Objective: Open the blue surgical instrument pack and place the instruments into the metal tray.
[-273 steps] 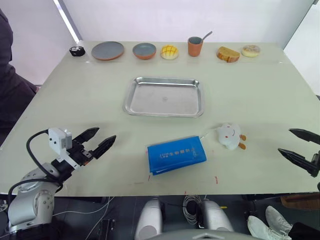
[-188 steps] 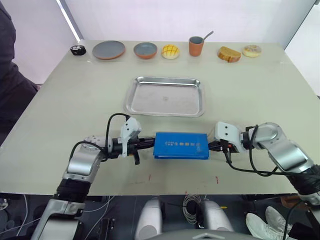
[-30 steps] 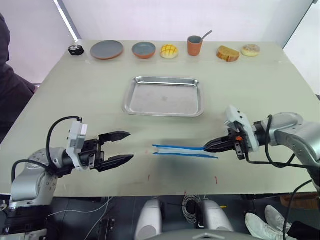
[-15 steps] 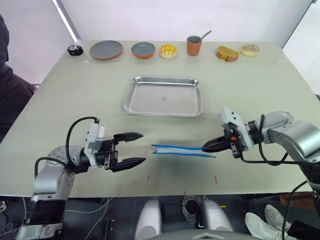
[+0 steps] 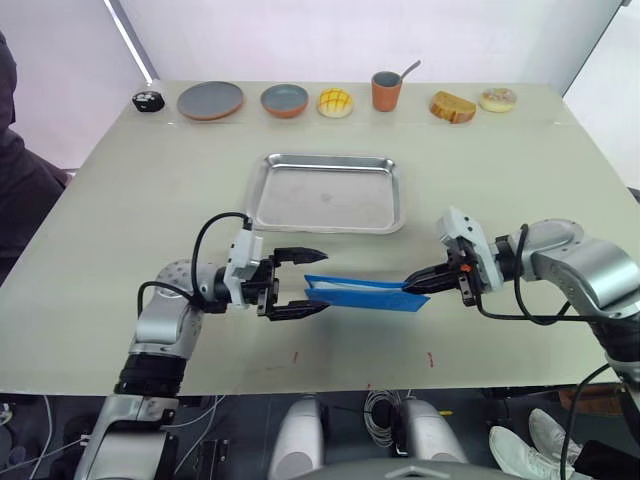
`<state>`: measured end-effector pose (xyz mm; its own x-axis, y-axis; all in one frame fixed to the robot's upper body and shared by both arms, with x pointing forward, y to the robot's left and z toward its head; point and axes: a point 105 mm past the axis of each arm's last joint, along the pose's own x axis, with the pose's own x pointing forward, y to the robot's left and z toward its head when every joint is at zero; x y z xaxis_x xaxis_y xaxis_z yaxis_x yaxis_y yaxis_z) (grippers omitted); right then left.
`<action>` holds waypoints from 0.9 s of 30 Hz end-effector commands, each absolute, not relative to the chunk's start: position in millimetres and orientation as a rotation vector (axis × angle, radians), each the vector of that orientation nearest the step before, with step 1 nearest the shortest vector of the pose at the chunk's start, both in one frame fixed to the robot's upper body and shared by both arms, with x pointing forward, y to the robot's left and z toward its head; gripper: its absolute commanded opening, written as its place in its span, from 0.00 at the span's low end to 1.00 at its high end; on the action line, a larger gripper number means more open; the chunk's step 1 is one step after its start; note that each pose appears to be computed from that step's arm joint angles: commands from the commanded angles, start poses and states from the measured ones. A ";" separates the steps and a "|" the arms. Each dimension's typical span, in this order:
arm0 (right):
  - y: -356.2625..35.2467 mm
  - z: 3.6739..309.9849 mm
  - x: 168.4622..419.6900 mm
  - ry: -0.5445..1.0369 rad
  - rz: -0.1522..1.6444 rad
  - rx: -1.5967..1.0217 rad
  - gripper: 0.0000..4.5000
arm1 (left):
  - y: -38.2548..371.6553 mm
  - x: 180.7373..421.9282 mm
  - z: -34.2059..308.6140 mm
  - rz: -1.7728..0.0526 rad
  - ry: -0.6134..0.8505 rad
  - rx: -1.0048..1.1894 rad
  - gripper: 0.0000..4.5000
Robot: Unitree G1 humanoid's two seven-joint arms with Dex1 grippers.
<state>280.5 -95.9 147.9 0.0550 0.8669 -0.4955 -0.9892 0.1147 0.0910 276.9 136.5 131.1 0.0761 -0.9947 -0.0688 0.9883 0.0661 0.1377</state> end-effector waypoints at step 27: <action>-91.4 148.0 285.4 0.465 1.428 -0.320 0.00 | 122.5 281.9 124.9 -1.522 -0.072 0.189 0.22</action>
<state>284.0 -93.4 148.0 0.0672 0.8721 -0.4847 -0.9901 0.1182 0.0754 281.7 125.5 123.3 0.0643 -0.9955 -0.0694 0.9875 0.0535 0.1482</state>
